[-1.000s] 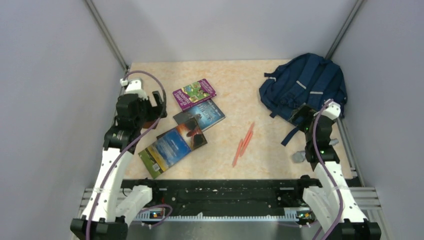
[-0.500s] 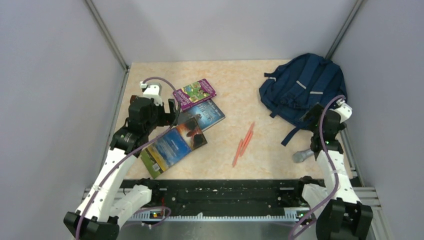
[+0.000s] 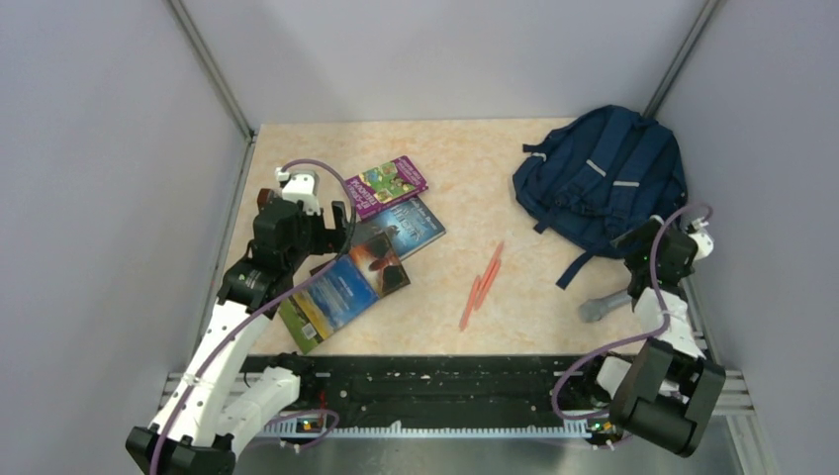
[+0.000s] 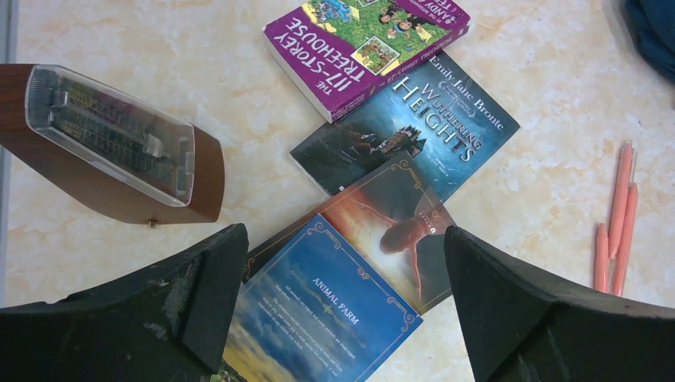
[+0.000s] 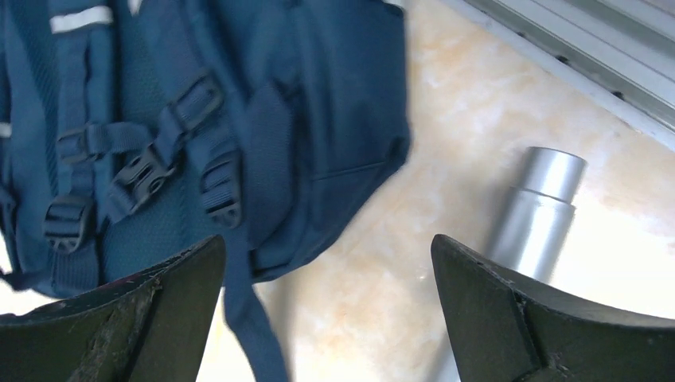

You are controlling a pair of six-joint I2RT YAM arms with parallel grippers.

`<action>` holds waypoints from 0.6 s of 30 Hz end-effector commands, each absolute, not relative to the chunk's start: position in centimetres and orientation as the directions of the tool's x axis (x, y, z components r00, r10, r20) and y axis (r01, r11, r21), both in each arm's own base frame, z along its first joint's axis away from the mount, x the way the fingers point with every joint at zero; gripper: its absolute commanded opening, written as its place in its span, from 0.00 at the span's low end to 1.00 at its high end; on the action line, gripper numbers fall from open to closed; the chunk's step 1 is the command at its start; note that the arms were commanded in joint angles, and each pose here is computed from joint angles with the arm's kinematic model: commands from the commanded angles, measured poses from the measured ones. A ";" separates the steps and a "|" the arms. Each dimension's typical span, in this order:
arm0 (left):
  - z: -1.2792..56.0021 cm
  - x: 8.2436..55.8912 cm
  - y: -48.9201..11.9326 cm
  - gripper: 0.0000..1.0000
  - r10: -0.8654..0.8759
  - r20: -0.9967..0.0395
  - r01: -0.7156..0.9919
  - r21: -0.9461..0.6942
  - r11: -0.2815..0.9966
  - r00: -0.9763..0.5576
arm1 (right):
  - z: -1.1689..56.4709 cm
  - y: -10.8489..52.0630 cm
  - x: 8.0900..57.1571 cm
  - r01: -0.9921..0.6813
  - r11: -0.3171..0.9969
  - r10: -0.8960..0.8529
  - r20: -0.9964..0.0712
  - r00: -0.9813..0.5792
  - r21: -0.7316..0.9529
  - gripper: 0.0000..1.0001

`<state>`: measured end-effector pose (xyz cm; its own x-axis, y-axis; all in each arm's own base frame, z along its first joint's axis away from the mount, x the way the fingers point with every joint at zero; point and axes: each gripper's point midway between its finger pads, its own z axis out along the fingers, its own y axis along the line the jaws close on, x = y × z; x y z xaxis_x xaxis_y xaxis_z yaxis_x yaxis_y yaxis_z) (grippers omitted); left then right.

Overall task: Pack the student bag
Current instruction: Adjust the student bag at the center of the board.

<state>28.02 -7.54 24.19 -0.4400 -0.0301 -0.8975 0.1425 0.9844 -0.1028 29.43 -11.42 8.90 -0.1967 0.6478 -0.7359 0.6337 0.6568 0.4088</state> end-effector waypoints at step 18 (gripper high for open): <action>25.2 28.3 -7.5 0.98 -0.044 -0.918 0.143 -0.109 0.984 -0.395 | 5.5 -12.3 32.9 0.559 0.604 0.768 -0.602 -0.218 0.568 0.95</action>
